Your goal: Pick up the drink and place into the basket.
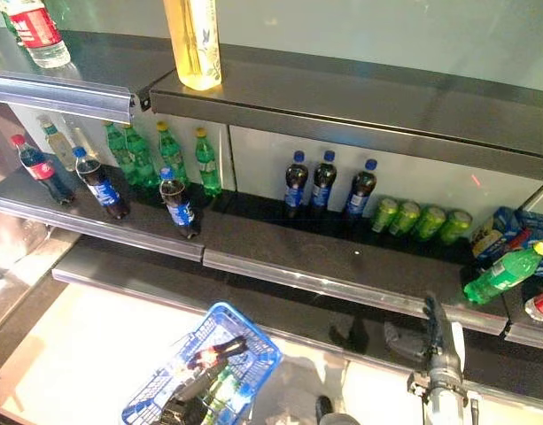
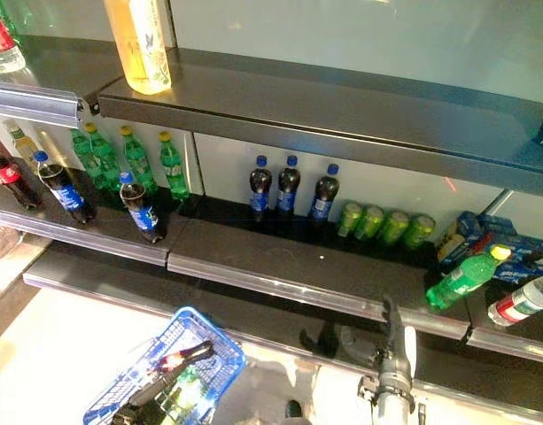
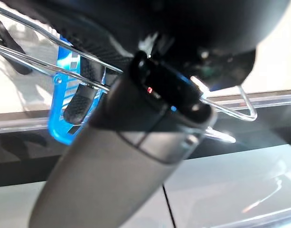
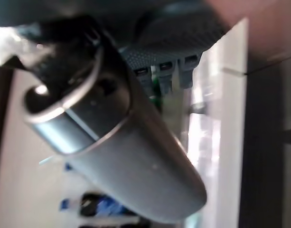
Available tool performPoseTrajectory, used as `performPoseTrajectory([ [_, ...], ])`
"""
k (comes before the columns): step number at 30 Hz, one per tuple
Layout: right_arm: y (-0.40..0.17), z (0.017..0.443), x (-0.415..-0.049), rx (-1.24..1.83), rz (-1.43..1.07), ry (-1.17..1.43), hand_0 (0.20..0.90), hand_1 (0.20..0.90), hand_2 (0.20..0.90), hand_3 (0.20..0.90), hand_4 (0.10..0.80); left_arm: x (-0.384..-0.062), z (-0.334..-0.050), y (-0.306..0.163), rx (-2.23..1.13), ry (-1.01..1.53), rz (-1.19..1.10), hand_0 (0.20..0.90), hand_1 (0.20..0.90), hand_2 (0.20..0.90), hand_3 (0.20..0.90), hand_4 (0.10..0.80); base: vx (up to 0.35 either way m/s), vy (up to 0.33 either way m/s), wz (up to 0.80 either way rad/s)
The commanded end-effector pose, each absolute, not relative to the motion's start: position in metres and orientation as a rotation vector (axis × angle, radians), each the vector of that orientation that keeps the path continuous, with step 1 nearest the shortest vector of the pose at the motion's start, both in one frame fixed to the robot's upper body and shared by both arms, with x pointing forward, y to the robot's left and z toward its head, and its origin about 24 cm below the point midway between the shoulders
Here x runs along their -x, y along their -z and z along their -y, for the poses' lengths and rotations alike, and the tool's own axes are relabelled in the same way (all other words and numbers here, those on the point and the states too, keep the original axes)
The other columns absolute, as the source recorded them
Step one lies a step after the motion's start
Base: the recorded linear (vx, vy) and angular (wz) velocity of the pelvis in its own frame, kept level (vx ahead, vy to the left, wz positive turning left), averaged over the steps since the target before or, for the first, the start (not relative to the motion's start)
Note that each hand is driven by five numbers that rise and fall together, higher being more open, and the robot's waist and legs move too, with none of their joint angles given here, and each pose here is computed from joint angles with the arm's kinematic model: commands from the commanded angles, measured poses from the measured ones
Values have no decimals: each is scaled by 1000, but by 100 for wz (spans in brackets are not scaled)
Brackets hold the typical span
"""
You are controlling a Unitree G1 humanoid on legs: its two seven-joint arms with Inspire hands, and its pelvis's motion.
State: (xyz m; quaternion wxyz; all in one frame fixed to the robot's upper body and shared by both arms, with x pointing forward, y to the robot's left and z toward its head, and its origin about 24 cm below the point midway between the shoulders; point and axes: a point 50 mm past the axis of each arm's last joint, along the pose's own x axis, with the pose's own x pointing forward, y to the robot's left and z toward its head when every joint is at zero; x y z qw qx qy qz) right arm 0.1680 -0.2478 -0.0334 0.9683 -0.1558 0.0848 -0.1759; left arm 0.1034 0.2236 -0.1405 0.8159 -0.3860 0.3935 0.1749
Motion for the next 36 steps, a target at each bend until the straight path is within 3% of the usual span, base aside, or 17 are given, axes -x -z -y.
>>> performPoseTrajectory([
  [1,-27,256,-208,358,148,307,900,900,900,900,800,-203,-237,67,816,-130,-295,300,300,300,200,100,0,0,0],
  [7,1,264,-199,305,-20,352,900,900,900,900,800,-196,-242,74,803,-152,-329,300,300,300,200,100,0,0,0],
  [13,52,283,-167,282,-303,424,900,900,900,900,800,-183,-250,85,796,-199,-362,300,300,300,200,100,3,18,-4],
  [21,75,316,-148,269,-456,560,900,900,900,900,800,-179,-250,100,786,-241,-450,300,300,300,200,100,-108,242,-77],
  [28,101,309,-133,173,-604,484,900,900,900,900,800,-161,-265,111,770,-304,-539,300,300,300,200,100,-178,54,-92],
  [36,122,290,-127,29,-745,475,900,900,900,900,800,-154,-258,123,766,-332,-631,300,300,300,200,100,-111,-147,-53],
])
